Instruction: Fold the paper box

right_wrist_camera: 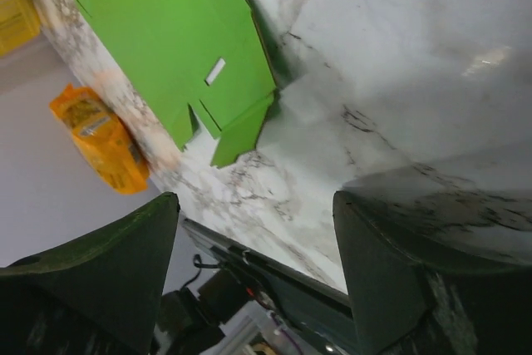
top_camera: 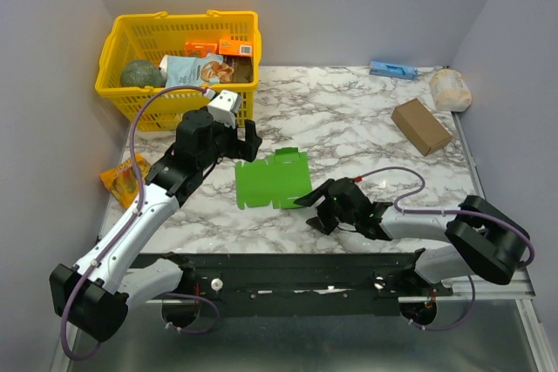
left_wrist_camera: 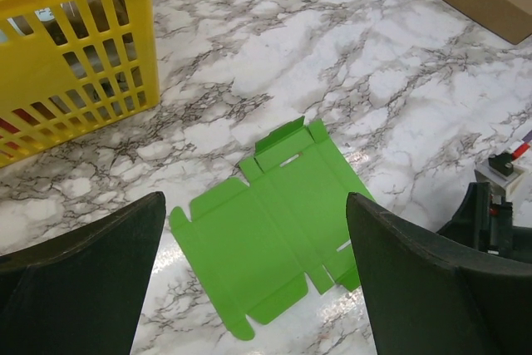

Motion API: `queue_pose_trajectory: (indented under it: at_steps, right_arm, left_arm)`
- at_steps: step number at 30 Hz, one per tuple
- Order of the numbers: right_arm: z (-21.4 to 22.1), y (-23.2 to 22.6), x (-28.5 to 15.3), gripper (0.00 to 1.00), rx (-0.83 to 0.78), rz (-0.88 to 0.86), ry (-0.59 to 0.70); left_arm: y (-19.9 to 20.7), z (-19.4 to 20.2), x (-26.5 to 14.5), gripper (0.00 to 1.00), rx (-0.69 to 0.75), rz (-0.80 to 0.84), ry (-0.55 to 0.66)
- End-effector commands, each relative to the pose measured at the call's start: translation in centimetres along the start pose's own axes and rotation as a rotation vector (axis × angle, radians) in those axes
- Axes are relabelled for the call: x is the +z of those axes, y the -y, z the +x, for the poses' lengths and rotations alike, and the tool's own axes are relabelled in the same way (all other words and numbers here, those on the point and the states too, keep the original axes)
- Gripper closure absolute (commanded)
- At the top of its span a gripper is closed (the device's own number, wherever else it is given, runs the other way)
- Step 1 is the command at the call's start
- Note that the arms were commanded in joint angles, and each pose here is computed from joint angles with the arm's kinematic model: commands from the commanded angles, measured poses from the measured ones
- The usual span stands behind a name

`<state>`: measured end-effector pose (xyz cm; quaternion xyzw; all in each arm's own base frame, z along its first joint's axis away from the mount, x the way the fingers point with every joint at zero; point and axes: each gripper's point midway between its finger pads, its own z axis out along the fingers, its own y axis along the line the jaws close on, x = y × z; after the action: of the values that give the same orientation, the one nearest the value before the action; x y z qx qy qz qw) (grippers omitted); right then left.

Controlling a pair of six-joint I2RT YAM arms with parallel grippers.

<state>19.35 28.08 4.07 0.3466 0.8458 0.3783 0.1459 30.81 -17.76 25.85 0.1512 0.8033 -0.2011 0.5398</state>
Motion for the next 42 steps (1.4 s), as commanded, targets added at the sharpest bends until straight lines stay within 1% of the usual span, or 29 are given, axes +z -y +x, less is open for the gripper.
queue_pose_trajectory:
  at_steps: [1,7,11,14,15,17,18,20,23,24,27,28,30,33,34,35,37,38,42]
  right_arm:
    - [-0.1,-3.1,1.7,0.19,0.125,-0.065,0.023]
    - [-0.9,-1.8,3.7,0.25,0.17,0.0,0.071]
    - [-0.9,-1.4,4.7,0.3,0.189,0.031,0.076]
    - [-0.8,-0.7,5.1,0.37,0.213,0.054,0.072]
    - [-0.8,-0.4,5.2,0.42,0.217,0.058,0.075]
    - [-1.0,-0.2,5.3,0.46,0.225,0.061,0.083]
    - [-1.2,-0.1,5.4,0.51,0.228,0.065,0.094]
    - [-1.3,0.2,5.3,0.57,0.237,0.069,0.098]
    - [-1.4,0.5,5.2,0.69,0.24,0.068,0.104]
    - [-1.4,0.5,5.1,0.76,0.236,0.06,0.104]
    - [-1.5,-0.5,4.8,0.9,0.206,0.023,0.104]
    - [-1.5,-0.7,4.6,0.92,0.193,0.014,0.106]
    - [-1.7,-1.2,4.3,1.0,0.139,-0.009,0.114]
    - [-2.2,-3.3,3.3,1.0,0.037,-0.078,0.145]
    - [-2.3,-4.6,2.6,1.0,0.005,-0.119,0.152]
    - [-2.4,-5.1,2.3,1.0,-0.082,-0.135,0.165]
    - [-2.8,-7.0,1.4,0.99,-0.17,-0.181,0.198]
    - [-2.9,-8.0,0.6,1.0,-0.269,-0.212,0.214]
    - [-3.3,-10.7,-1.8,1.0,-0.454,-0.268,0.261]
  left_arm:
    - [0.7,-0.8,-0.6,0.01,-0.004,0.031,0.034]
    - [0.8,-0.9,-0.8,0.01,-0.003,0.032,0.04]
    - [0.8,-1.0,-1.0,0.01,-0.003,0.031,0.043]
    - [0.8,-1.1,-1.1,0.01,-0.006,0.033,0.048]
    - [0.9,-1.2,-1.2,0.01,-0.005,0.035,0.052]
    - [0.9,-1.3,-1.3,0.01,-0.005,0.038,0.056]
    - [0.9,-1.3,-1.4,0.01,-0.005,0.037,0.06]
    - [0.9,-1.3,-1.5,0.01,-0.005,0.038,0.061]
    - [1.0,-1.3,-1.6,0.01,-0.004,0.04,0.064]
    - [1.0,-1.4,-1.7,0.01,-0.004,0.043,0.068]
    - [1.2,-1.5,-1.8,0.01,0.0,0.051,0.074]
    - [1.2,-1.5,-1.8,0.01,0.003,0.054,0.075]
    - [1.4,-1.4,-1.7,0.01,0.012,0.066,0.074]
    - [1.2,-1.3,-1.6,0.01,0.024,0.063,0.073]
    - [1.2,-1.2,-1.6,0.01,0.028,0.059,0.071]
    - [1.1,-1.2,-1.6,0.01,0.032,0.059,0.071]
    - [1.1,-1.1,-1.5,0.01,0.043,0.059,0.066]
    - [1.1,-1.0,-1.5,0.01,0.044,0.061,0.065]
    - [0.9,-1.4,-1.7,0.01,0.06,0.05,0.071]
